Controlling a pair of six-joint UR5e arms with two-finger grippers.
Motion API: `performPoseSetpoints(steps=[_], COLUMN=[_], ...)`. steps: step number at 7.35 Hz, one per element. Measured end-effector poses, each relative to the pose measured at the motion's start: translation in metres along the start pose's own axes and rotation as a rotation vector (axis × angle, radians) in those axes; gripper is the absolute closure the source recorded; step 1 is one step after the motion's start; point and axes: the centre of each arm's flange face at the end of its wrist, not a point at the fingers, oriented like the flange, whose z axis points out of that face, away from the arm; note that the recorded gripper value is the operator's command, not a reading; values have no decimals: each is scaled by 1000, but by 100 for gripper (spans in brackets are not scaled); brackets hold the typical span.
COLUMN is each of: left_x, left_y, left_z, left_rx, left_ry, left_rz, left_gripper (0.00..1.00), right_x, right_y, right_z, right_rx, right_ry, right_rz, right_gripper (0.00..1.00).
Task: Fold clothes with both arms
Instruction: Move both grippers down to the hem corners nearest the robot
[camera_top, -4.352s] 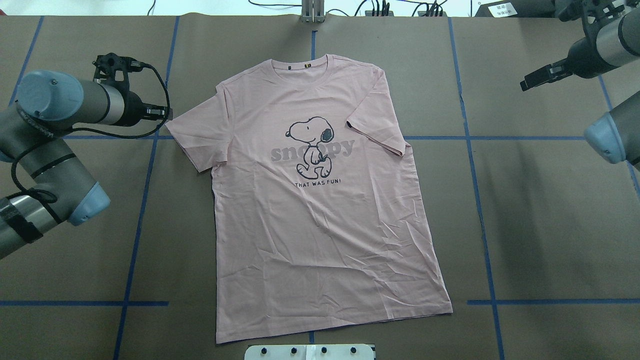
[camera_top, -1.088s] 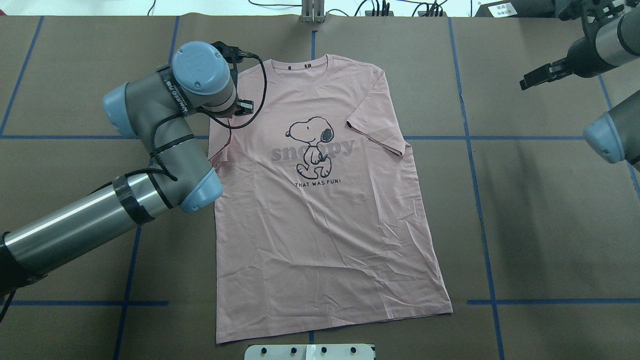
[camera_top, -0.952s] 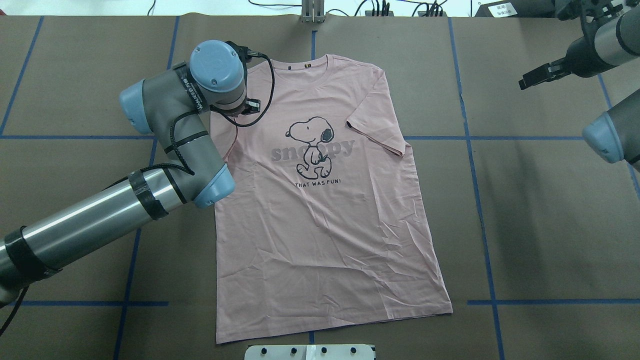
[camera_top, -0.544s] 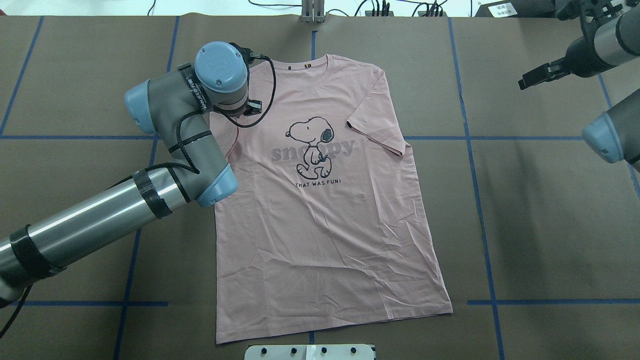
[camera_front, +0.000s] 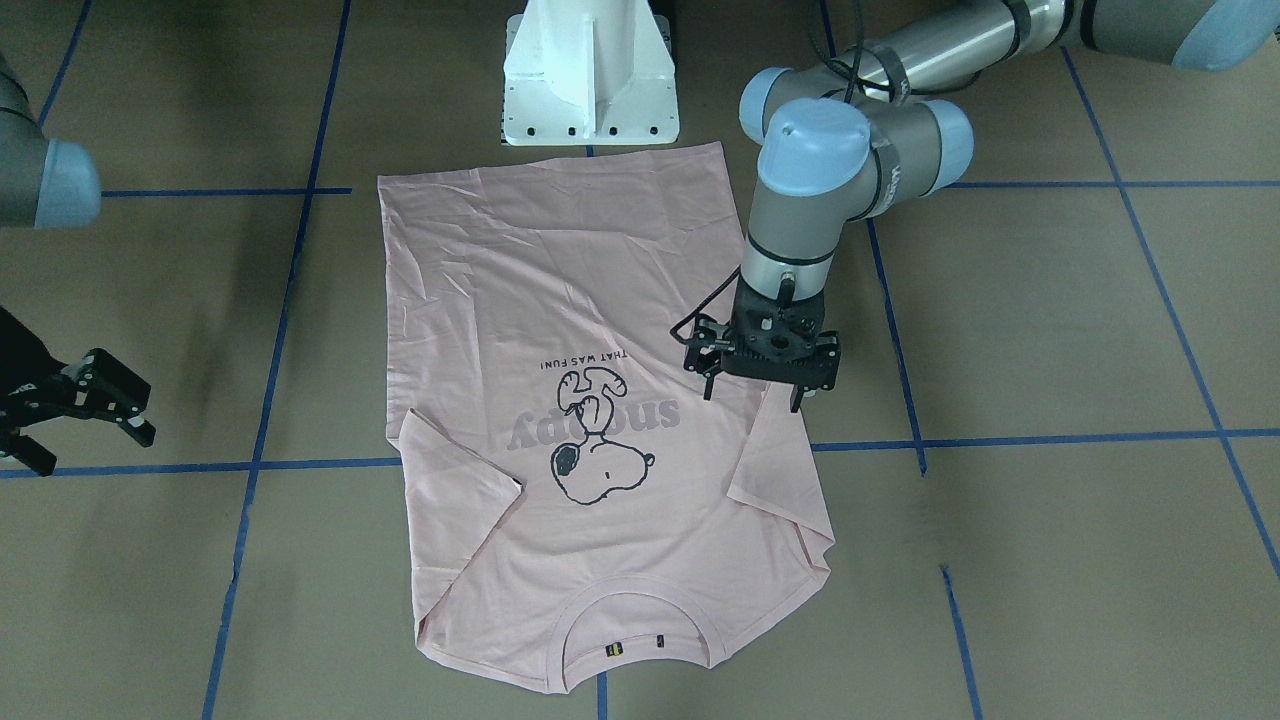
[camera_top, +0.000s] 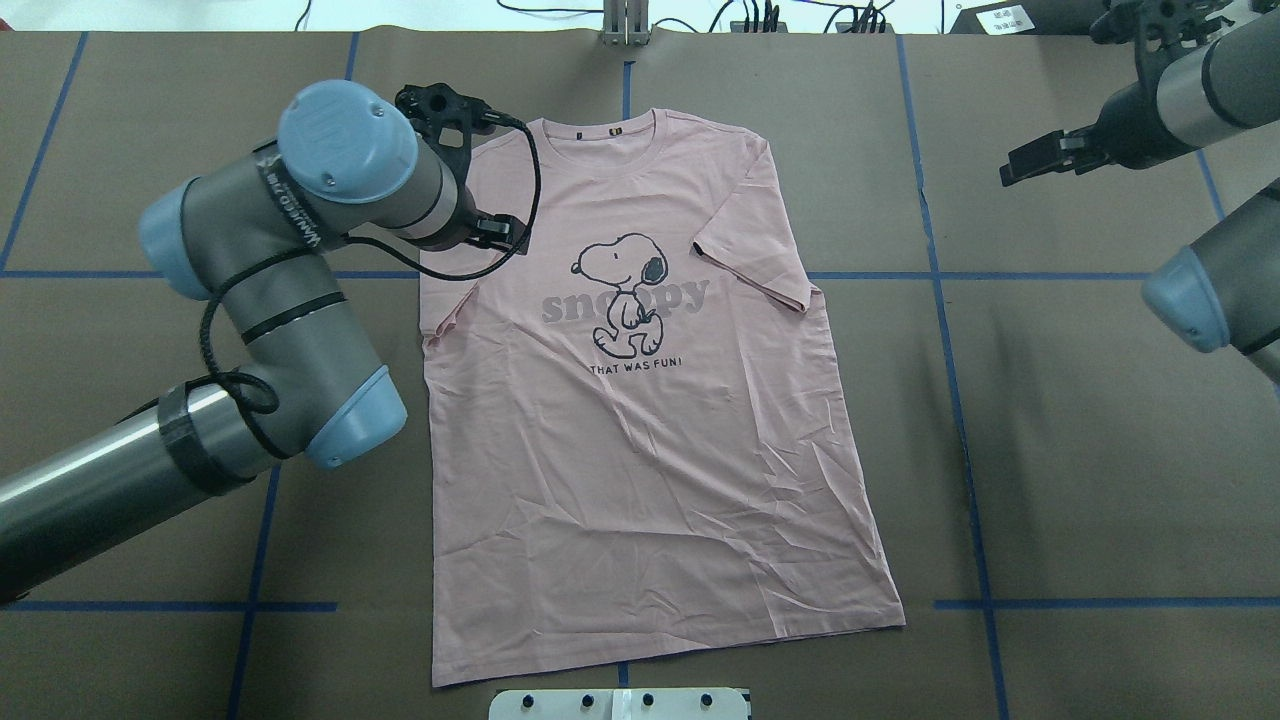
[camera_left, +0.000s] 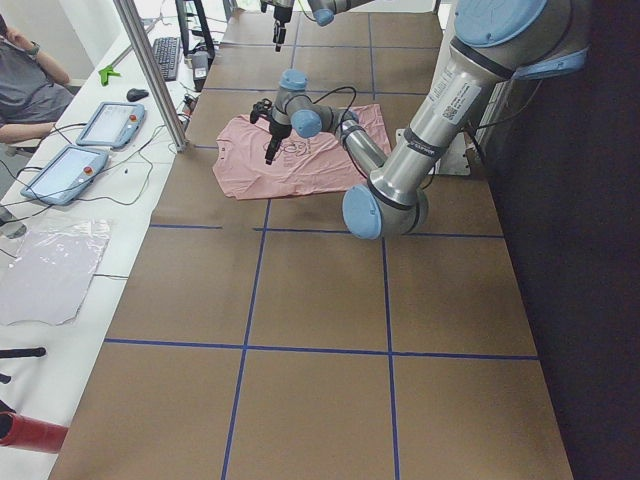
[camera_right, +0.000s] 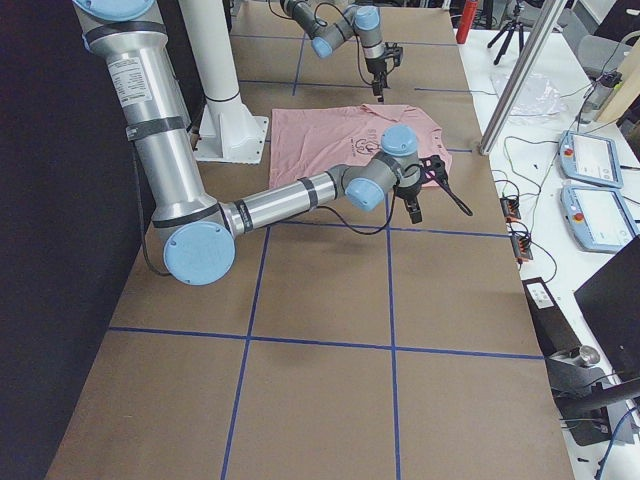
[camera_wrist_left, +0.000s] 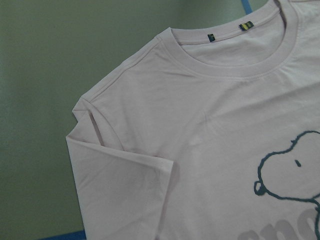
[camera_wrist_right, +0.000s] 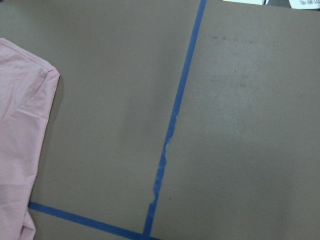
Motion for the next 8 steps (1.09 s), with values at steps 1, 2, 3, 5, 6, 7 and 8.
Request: performPoseSetpoints(steps=[1,2,3,5,6,7,8], left_x=[0,9,23,50,59,66,67], left_y=[19,47,79,148,175,199,225], left_z=[-17,-30,-41,-66,-72,-71,-66], left_rx=[5,-4,-25,-82,-98,-116,-134], left_ry=[32,70,113,187,199,197,179], left_rz=[3,-18,-66,-148,-182,-218,-260], left_gripper=[0,0,0,0,1,14,37], right_x=[-27,-56,-82,-120,-136,-155,-175], right_y=[26,63,103,182,213,243,273], right_z=[2,-1,-12,-35,-36,-30,-19], right_rx=[-4,-12,-24,-58,-65,-55,-31], right_ry=[-11,-27,-49,-63,-51,-30,-9], right_rz=[32,65,98,153,184,209,232], right_gripper=[0,0,0,2,2,3,4])
